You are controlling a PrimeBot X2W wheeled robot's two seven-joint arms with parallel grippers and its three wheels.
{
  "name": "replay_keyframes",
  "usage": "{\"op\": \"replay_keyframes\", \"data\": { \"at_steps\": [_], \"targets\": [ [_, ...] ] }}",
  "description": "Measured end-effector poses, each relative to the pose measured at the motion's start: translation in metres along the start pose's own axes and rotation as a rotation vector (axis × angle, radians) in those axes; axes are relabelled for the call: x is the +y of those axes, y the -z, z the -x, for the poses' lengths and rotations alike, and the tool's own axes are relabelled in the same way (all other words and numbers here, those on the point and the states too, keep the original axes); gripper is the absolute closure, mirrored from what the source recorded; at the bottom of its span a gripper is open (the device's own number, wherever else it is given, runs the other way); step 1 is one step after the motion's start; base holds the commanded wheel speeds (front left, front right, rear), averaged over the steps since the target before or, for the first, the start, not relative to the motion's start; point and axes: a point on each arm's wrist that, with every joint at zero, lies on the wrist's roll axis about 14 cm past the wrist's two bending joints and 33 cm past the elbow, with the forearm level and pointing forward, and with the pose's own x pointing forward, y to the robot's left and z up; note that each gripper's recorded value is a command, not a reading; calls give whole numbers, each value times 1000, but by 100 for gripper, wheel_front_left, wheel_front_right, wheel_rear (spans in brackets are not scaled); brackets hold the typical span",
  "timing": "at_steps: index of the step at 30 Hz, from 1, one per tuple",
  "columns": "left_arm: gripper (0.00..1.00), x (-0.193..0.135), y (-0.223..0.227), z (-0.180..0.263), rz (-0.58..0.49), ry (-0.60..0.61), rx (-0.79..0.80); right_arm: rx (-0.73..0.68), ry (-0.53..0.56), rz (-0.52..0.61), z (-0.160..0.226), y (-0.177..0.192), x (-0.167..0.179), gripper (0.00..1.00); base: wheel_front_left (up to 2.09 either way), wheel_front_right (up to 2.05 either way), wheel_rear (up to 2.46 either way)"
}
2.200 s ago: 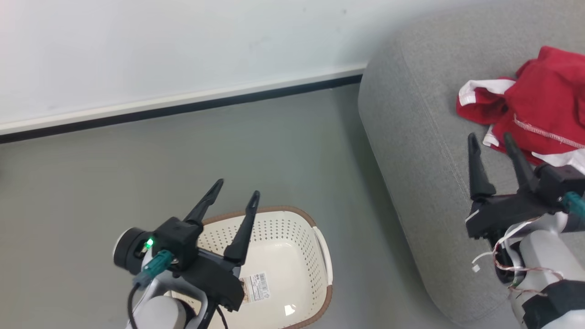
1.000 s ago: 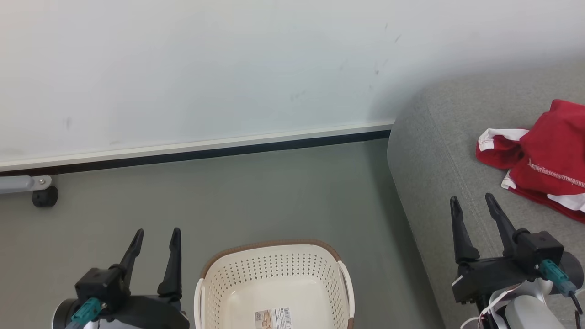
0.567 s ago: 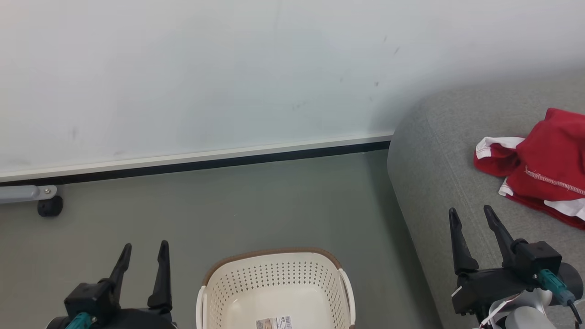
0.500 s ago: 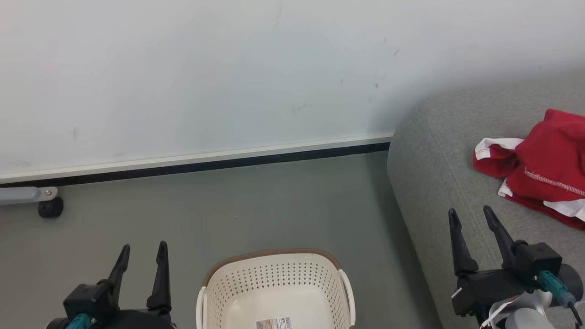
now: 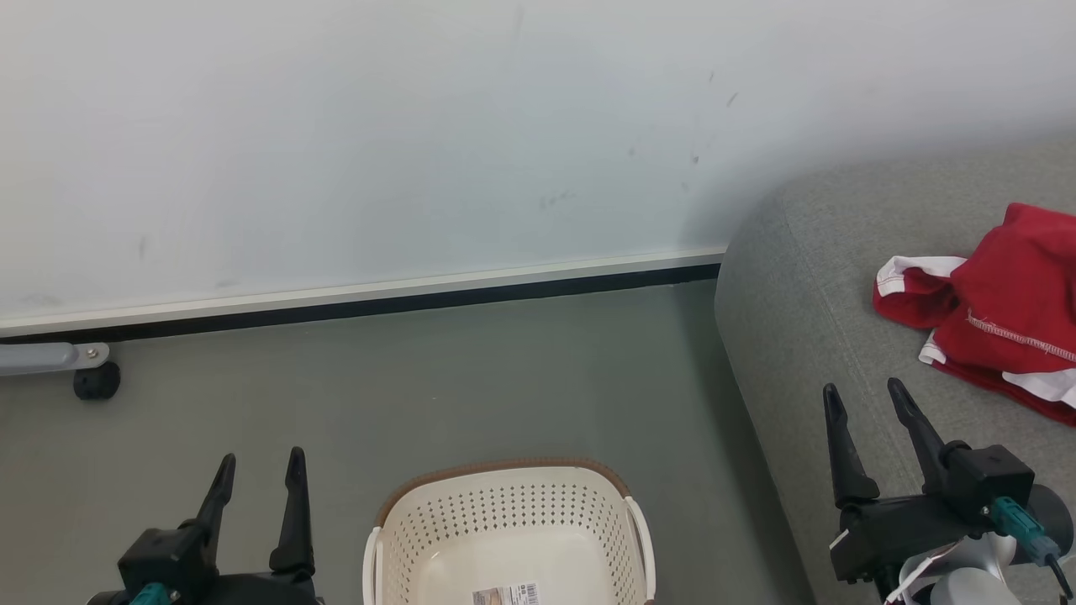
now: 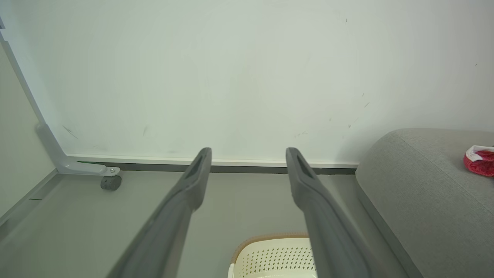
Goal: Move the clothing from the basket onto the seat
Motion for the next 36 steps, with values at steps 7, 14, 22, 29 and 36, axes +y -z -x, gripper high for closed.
{"op": "replay_keyframes", "data": {
  "at_steps": [7, 14, 22, 29, 36],
  "targets": [
    [0, 2, 0, 0, -10, -8, 0, 21, -1, 1, 1, 4, 0, 0, 0, 0, 0],
    [0, 4, -3, 2, -28, -19, -9, 14, -2, 4, 2, 0, 0, 0, 0, 0, 0],
    [100, 7, 17, 9, -3, -41, 54, 95, 10, -36, 14, 26, 3, 100, 0, 0, 0],
    [100, 12, 22, 10, 80, -58, 83, 114, 43, -123, 13, 29, -4, 100, 0, 0, 0],
    [100, 17, 26, 11, 197, -77, 105, 136, 71, -248, 12, 32, -8, 100, 0, 0, 0]
  ]
}}
